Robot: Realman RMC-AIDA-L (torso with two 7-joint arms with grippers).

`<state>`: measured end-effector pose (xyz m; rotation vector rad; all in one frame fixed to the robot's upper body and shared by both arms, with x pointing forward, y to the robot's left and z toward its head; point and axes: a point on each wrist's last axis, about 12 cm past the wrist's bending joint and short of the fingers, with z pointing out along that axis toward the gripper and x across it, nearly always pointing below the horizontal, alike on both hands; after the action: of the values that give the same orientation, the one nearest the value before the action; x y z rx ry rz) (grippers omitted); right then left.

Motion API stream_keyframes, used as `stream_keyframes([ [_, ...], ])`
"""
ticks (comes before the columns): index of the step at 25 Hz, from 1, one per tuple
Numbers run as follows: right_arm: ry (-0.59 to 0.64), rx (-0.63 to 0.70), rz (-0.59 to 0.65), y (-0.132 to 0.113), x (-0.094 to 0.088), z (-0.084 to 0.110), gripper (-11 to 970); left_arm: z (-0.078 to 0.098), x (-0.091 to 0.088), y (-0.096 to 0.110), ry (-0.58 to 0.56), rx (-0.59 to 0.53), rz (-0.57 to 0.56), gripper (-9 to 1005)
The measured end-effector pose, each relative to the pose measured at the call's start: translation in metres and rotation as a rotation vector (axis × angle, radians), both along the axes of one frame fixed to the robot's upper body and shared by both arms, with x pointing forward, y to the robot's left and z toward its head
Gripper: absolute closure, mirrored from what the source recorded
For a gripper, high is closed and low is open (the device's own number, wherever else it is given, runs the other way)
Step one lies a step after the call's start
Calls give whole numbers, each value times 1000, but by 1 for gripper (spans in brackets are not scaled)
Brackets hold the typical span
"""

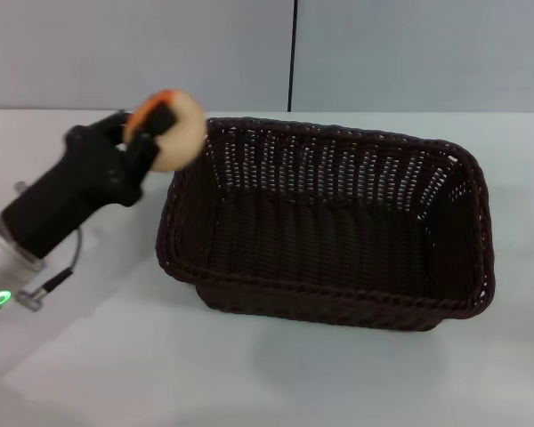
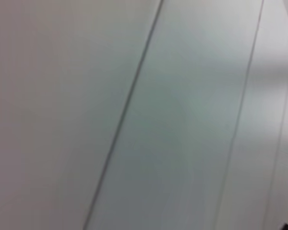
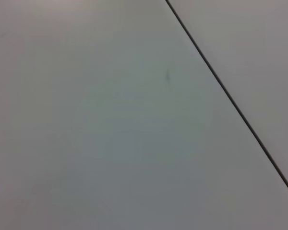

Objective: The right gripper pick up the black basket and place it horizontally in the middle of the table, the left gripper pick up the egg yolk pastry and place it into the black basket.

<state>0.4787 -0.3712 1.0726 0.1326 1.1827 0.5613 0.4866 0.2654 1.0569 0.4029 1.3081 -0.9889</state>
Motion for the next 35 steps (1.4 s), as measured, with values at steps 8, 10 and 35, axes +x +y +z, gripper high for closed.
stream_keyframes([
  [8, 5, 10, -5, -1, -3, -2, 547, -2, 8, -16, 62, 13, -83, 889],
  [10, 5, 16, -2, 1, -1, -2, 547, -1, 8, -15, 56, 6, -79, 816],
  [35, -27, 59, -148, -21, -16, -1, 547, -1, -79, 113, -112, -236, 720, 572],
])
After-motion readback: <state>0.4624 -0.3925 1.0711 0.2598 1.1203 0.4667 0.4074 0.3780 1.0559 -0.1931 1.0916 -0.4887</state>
